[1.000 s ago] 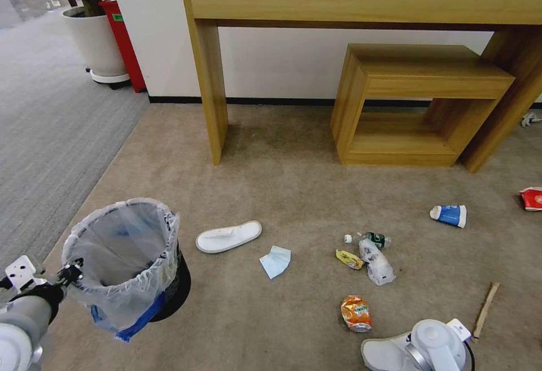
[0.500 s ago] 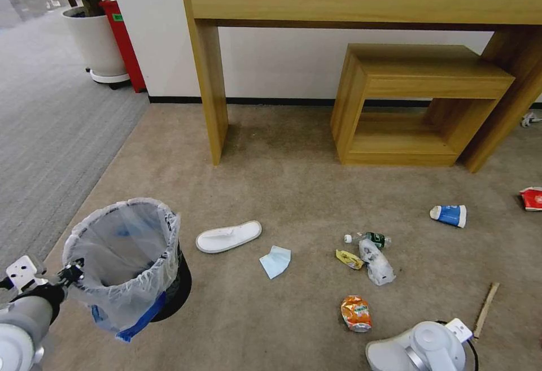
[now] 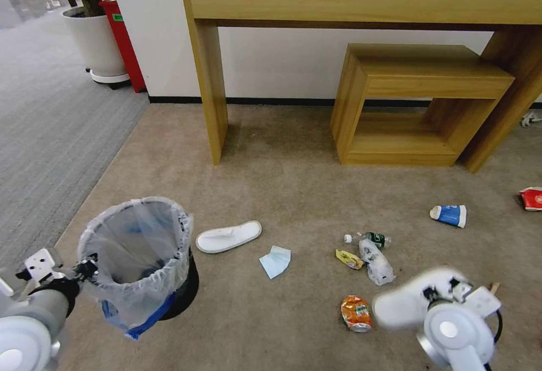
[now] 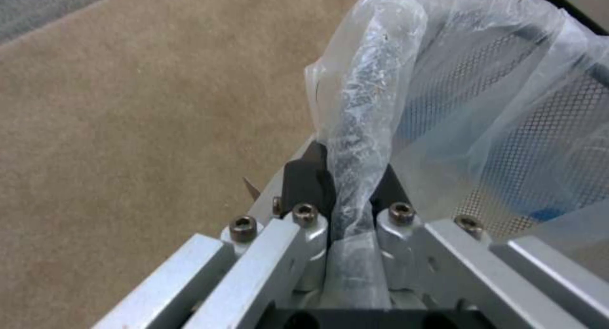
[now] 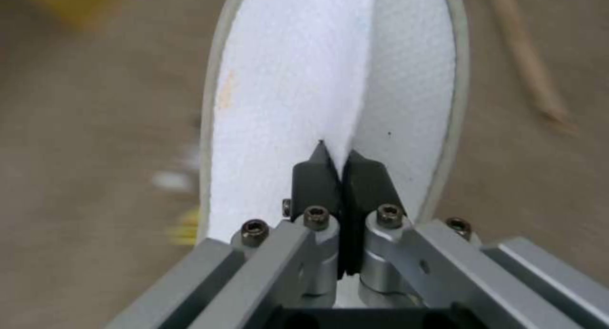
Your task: Pick up the trash bin and place the garbage on the floor into it.
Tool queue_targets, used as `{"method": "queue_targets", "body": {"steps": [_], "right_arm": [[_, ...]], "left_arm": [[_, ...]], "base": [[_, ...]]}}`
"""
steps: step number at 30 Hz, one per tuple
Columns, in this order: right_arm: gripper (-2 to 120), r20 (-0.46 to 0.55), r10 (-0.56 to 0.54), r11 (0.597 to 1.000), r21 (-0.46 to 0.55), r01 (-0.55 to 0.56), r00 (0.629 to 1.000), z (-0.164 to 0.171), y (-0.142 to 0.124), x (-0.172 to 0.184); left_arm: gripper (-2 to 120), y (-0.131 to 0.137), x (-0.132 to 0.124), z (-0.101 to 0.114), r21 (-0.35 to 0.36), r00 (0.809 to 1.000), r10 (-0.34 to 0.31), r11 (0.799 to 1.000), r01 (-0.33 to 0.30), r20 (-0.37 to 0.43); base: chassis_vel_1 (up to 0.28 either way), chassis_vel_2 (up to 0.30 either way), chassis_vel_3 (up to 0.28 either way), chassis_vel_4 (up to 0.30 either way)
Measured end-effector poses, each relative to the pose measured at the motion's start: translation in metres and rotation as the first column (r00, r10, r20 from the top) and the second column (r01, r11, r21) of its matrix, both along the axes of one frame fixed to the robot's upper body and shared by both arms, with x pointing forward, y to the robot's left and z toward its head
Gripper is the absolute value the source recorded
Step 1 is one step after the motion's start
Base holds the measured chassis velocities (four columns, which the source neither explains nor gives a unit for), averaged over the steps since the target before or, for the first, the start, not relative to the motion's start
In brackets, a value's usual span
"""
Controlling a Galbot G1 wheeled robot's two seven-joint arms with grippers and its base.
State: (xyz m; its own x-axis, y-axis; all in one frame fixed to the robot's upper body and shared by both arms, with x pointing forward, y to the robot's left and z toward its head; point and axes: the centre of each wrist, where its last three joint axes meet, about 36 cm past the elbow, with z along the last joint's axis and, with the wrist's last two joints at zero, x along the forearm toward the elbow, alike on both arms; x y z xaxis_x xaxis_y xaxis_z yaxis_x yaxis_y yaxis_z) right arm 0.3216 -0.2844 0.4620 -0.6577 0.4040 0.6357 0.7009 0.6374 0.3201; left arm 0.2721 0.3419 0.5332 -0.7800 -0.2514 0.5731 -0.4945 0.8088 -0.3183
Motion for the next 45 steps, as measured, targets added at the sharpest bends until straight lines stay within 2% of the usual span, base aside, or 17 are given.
{"method": "queue_targets", "body": {"steps": [7, 11, 14, 15, 17, 18, 19, 20, 23, 24, 27, 28, 31, 35, 36, 38, 45], "right_arm": [[0, 0.236, 0.235, 0.972, -0.051, -0.229, 0.943, 0.040, 0.024, 0.007], [0, 0.426, 0.427, 0.901, -0.129, -0.414, 0.797, 0.042, 0.039, 0.020], [0, 0.436, 0.434, 0.897, -0.133, -0.421, 0.788, 0.042, 0.039, 0.020], [0, 0.549, 0.517, 0.845, -0.205, -0.493, 0.657, 0.029, 0.050, 0.034], [0, 0.561, 0.526, 0.839, -0.215, -0.501, 0.640, 0.027, 0.051, 0.036], [0, 0.599, 0.546, 0.819, -0.236, -0.522, 0.585, 0.020, 0.057, 0.042], [0, 0.664, 0.573, 0.780, -0.263, -0.568, 0.480, 0.010, 0.076, 0.053], [0, 0.664, 0.573, 0.780, -0.263, -0.568, 0.480, 0.010, 0.076, 0.053], [0, 0.729, 0.589, 0.740, -0.313, -0.596, 0.349, 0.003, 0.096, 0.065], [0, 0.729, 0.589, 0.740, -0.313, -0.596, 0.349, 0.003, 0.096, 0.065], [0, 0.779, 0.606, 0.673, -0.392, -0.627, 0.163, -0.005, 0.106, 0.075], [0, 0.779, 0.606, 0.673, -0.392, -0.627, 0.163, -0.005, 0.106, 0.075], [0, 0.808, 0.588, 0.569, -0.432, -0.699, -0.021, -0.008, 0.114, 0.078], [0, 0.816, 0.565, 0.509, -0.461, -0.727, -0.122, -0.016, 0.121, 0.084], [0, 0.817, 0.541, 0.460, -0.488, -0.742, -0.202, -0.026, 0.132, 0.092], [0, 0.822, 0.501, 0.411, -0.502, -0.761, -0.272, -0.037, 0.154, 0.103], [0, 0.818, 0.467, 0.339, -0.517, -0.786, -0.336, -0.054, 0.198, 0.119]], "left_arm": [[3, -0.011, 0.002, -0.009, 0.001, 1.000, -0.021, 1.000, 0.021, -0.017], [3, -0.017, 0.002, -0.015, 0.001, 0.999, -0.027, 1.000, 0.027, -0.032], [3, -0.017, 0.002, -0.016, 0.000, 0.999, -0.027, 1.000, 0.027, -0.033], [3, -0.021, 0.002, -0.019, -0.011, 0.999, -0.034, 0.999, 0.033, -0.040], [3, -0.021, 0.002, -0.020, -0.010, 0.999, -0.033, 0.999, 0.032, -0.041], [3, -0.024, 0.003, -0.022, -0.012, 0.999, -0.031, 0.999, 0.031, -0.044], [3, -0.028, 0.003, -0.026, -0.020, 0.998, -0.034, 0.999, 0.033, -0.052], [3, -0.028, 0.003, -0.026, -0.020, 0.998, -0.034, 0.999, 0.033, -0.052], [3, -0.031, 0.004, -0.029, -0.020, 0.998, -0.032, 0.999, 0.031, -0.057], [3, -0.031, 0.004, -0.029, -0.020, 0.998, -0.032, 0.999, 0.031, -0.057], [3, -0.032, 0.004, -0.030, -0.023, 0.998, -0.032, 0.999, 0.031, -0.057], [3, -0.032, 0.004, -0.030, -0.023, 0.998, -0.032, 0.999, 0.031, -0.057], [3, -0.033, 0.004, -0.031, -0.023, 0.998, -0.034, 0.999, 0.032, -0.055], [3, -0.034, 0.005, -0.031, -0.030, 0.998, -0.040, 0.999, 0.038, -0.051], [3, -0.036, 0.005, -0.030, -0.037, 0.998, -0.045, 0.998, 0.044, -0.044], [3, -0.041, 0.004, -0.028, -0.049, 0.998, -0.056, 0.997, 0.054, -0.033], [3, -0.047, 0.002, -0.025, -0.065, 0.998, -0.064, 0.996, 0.063, -0.017]], "base": [[0.000, 0.000, 0.000, 0.000], [0.000, 0.000, 0.000, 0.000], [0.000, 0.000, 0.000, 0.000], [0.000, 0.000, 0.000, 0.000], [0.000, 0.000, 0.000, 0.000], [0.000, 0.000, 0.000, 0.000], [0.000, 0.000, 0.000, 0.000], [0.000, 0.000, 0.000, 0.000], [0.000, 0.000, 0.000, 0.000], [0.000, 0.000, 0.000, 0.000], [0.000, 0.000, 0.000, 0.000], [0.000, 0.000, 0.000, 0.000], [0.000, 0.000, 0.000, 0.000], [0.000, 0.000, 0.000, 0.000], [0.000, 0.000, 0.000, 0.000], [0.000, 0.000, 0.000, 0.000], [0.000, 0.000, 0.000, 0.000]]}}
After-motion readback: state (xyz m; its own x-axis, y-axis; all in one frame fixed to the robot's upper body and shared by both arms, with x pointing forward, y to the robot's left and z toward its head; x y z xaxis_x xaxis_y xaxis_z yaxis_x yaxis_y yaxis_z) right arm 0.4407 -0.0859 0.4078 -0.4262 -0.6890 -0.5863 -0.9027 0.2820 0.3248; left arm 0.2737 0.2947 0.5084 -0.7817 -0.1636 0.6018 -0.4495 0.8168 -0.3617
